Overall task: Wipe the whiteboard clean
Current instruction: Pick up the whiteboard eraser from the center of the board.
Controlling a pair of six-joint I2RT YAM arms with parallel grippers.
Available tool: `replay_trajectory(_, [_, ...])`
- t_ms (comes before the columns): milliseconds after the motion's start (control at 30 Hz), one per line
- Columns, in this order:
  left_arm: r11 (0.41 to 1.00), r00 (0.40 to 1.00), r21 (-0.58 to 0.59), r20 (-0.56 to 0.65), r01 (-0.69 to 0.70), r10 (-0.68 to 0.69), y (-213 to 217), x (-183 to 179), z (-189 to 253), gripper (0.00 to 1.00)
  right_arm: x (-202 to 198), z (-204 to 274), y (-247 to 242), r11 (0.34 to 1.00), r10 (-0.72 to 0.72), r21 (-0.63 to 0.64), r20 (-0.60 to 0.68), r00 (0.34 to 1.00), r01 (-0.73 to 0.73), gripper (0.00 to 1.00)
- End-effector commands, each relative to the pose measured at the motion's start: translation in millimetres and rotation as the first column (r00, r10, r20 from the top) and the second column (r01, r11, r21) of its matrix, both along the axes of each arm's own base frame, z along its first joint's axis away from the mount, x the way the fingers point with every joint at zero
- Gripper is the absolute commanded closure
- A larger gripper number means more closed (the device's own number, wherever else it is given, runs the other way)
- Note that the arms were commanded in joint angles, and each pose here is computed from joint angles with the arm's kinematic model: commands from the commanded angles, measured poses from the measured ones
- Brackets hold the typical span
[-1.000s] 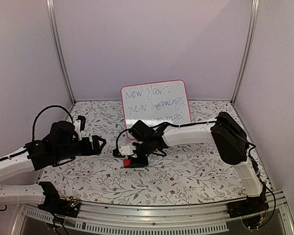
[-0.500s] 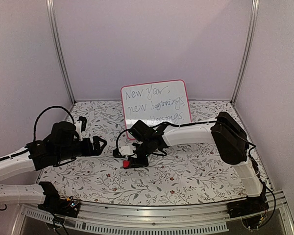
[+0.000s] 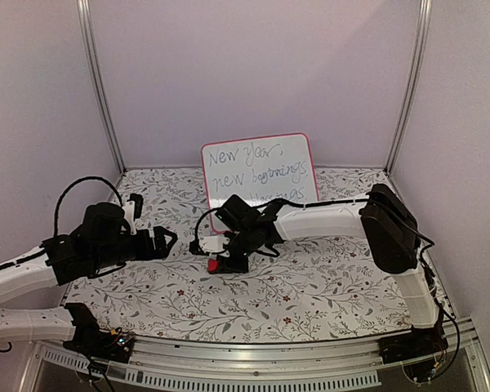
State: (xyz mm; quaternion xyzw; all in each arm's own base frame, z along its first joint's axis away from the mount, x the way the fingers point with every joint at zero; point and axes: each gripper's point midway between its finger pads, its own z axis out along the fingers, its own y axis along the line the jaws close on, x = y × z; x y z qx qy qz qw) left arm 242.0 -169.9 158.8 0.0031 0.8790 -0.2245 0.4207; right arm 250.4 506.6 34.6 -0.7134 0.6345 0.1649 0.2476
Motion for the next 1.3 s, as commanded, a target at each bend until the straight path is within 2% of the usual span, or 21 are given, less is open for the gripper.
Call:
replay_trajectory(0, [1.0, 1.0, -0.008, 0.01, -0.003, 0.003, 3, 1, 2, 0.0, 20, 50, -5, 0.991, -0.121, 0.071, 0.098, 0.988, 0.114, 0.9])
replay_trajectory(100, [1.0, 1.0, -0.014, 0.012, 0.005, -0.004, 1, 1, 3, 0.0, 22, 64, -9, 0.987, -0.14, 0.102, 0.13, 0.982, 0.127, 0.83])
replay_trajectory(200, [1.0, 1.0, -0.016, 0.014, 0.007, -0.006, 0, 1, 4, 0.0, 26, 76, -15, 0.983, -0.165, 0.112, 0.163, 0.973, 0.148, 0.91])
replay_trajectory(300, [1.0, 1.0, -0.018, 0.017, 0.012, -0.012, -2, 3, 6, 0.0, 34, 80, -22, 0.975, -0.212, 0.114, 0.201, 0.956, 0.192, 0.94])
replay_trajectory(567, [1.0, 0.999, -0.018, 0.03, 0.016, -0.015, -11, 14, 13, 0.0, 53, 119, -39, 0.93, -0.359, 0.186, 0.259, 0.897, 0.318, 0.96])
replay_trajectory(767, [0.999, 0.999, 0.014, 0.021, 0.039, -0.039, -32, 36, 11, 0.0, 62, 140, -64, 0.893, -0.446, 0.21, 0.307, 0.84, 0.398, 1.0])
replay_trajectory(900, [0.998, 0.998, 0.026, 0.009, 0.061, -0.061, -55, 57, 10, 0.0, 65, 161, -83, 0.855, -0.516, 0.252, 0.324, 0.793, 0.453, 1.0])
replay_trajectory(1067, [0.996, 0.997, 0.04, -0.019, 0.074, -0.074, -88, 85, 1, 0.0, 80, 178, -119, 0.774, -0.633, 0.274, 0.346, 0.693, 0.571, 0.9])
replay_trajectory(1267, [0.99, 0.995, 0.111, -0.054, 0.09, -0.085, -142, 107, -23, 0.0, 86, 207, -162, 0.659, -0.751, 0.358, 0.257, 0.608, 0.662, 0.85])
